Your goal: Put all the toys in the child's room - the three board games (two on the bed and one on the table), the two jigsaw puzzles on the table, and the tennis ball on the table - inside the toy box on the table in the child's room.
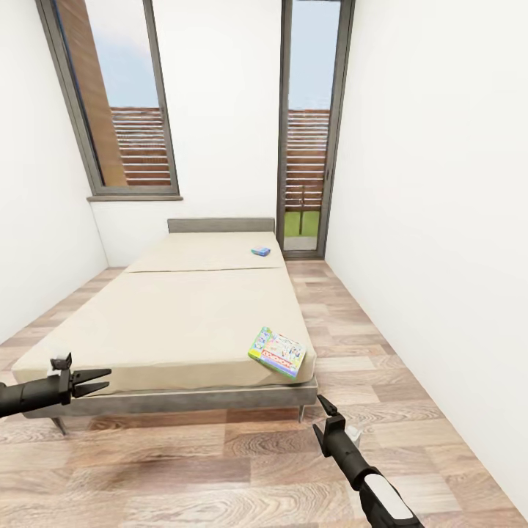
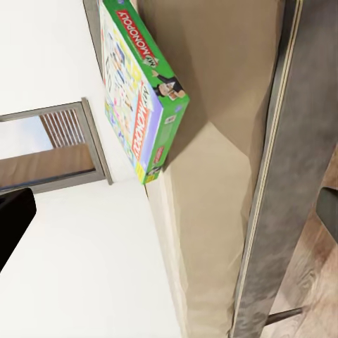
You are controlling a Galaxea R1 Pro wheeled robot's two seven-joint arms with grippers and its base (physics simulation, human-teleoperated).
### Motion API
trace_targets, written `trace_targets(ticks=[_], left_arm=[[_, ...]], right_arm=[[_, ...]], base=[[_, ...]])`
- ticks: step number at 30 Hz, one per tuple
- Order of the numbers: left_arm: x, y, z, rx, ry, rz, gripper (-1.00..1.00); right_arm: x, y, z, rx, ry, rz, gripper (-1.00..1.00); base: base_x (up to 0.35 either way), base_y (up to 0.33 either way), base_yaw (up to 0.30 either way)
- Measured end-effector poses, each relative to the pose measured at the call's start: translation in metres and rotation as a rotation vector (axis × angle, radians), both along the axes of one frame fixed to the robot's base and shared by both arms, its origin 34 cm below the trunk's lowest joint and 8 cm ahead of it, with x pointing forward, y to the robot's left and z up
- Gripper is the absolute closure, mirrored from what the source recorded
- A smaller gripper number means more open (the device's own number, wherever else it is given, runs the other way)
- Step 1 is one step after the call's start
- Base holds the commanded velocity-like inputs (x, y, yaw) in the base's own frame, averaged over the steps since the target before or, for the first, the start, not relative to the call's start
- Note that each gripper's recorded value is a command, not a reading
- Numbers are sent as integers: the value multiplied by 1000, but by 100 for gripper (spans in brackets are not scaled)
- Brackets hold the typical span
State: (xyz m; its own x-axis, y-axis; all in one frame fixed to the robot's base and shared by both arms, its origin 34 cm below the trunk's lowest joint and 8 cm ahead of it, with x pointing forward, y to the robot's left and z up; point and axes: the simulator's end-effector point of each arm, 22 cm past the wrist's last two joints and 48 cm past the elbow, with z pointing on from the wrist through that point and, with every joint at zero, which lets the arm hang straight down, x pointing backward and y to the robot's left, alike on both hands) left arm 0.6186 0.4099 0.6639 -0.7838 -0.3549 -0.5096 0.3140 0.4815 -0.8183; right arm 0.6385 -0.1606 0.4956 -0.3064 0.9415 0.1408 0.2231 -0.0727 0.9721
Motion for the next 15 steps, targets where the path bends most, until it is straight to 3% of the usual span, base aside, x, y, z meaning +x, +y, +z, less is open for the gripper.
trace_targets(ticks=[4, 15], left_arm=[[-1, 0, -1, -1, 1, 0, -100], [-3, -2, -4, -2, 9, -2, -100]], right_arm=[[0, 0, 0, 0, 0, 0, -100], [0, -1, 0, 1, 1, -3, -100]], base=[[80, 11, 0], [199, 28, 0]])
